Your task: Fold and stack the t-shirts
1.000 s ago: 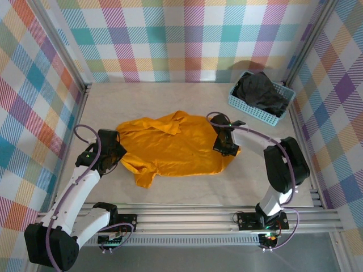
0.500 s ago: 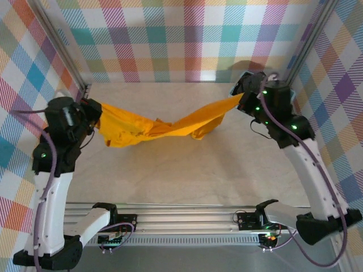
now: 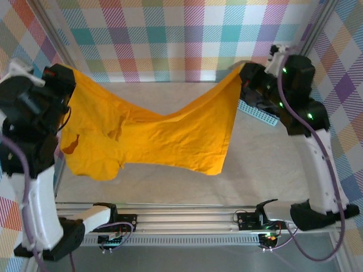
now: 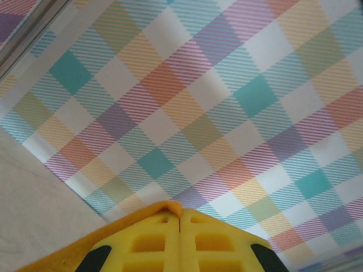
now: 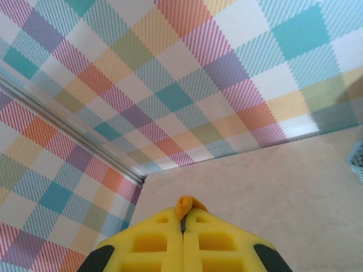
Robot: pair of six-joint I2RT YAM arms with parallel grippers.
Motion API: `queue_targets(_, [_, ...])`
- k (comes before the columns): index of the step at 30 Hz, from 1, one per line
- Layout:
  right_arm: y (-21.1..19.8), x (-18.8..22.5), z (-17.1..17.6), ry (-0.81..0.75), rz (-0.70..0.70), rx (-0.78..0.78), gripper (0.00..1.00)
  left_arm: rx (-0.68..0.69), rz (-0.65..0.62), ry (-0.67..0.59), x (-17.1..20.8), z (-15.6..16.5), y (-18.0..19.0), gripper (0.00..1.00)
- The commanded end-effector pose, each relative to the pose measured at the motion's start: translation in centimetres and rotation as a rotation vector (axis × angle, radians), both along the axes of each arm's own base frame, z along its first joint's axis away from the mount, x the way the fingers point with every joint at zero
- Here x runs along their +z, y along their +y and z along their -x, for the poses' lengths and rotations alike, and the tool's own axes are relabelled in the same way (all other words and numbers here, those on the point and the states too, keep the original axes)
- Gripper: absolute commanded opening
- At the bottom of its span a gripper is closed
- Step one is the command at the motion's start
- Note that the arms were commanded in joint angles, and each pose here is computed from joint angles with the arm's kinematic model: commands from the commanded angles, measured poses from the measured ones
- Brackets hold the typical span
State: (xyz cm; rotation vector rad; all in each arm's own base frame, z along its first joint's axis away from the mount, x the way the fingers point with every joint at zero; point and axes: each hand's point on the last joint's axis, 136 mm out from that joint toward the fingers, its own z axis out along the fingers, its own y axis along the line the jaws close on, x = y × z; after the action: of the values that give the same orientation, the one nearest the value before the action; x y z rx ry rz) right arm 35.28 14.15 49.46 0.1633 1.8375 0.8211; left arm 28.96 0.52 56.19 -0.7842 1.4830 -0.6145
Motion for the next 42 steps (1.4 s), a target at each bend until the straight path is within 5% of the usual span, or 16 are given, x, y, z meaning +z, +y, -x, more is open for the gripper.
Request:
queue_targets(1, [1.7,-0.3,-4.5,0.010,-0.064,0.089,0.00,-0.019,0.019,0.136,-4.1,-6.8,0.6,0.00])
queue_targets(10, [1.6,2.1,-14.1,-0.003,-0.186,0.190,0.00,-0.094,0.170,0.011,-1.6,-14.8,4.9,0.00])
queue_targets(16, [-1.1,5.8,-14.5,-0.081,-0.241,0.170,0.00,-0.127,0.173,-0.160,4.9,-12.0,4.8,0.00])
queue_targets(19, [-2.1,5.1,-14.1,-0.046,-0.235,0.148,0.00,-0.139,0.197,-0.138,4.8,-10.2,4.1,0.00])
queue_targets(24, [-1.9,-1.6,-12.9,0.128,-0.205,0.147,0.00,-0.103,0.267,0.119,-4.9,-7.1,3.4,0.00])
queue_targets(31, [-4.2,-23.0,-7.7,0.567,-0.144,-0.027,0.00,-0.064,0.409,0.560,-29.2,-1.7,1.6,0.00])
queue_targets(33, [-4.4,-29.3,-6.0,0.690,-0.139,-0.043,0.00,-0.061,0.388,0.702,-35.3,-0.5,1.4,0.20])
queue_targets(36, [-4.5,-37.2,-3.4,0.871,-0.107,-0.050,0.36,-0.097,0.375,0.856,-41.3,0.9,0.7,0.64])
queue_targets(38, [-4.7,-40.2,-1.5,0.954,-0.064,-0.058,0.42,-0.115,0.345,0.925,-42.8,2.1,0.4,0.70])
queue_targets(42, [-4.4,-41.3,1.8,0.953,0.013,-0.076,0.44,-0.125,0.286,0.935,-43.4,4.0,0.0,0.66])
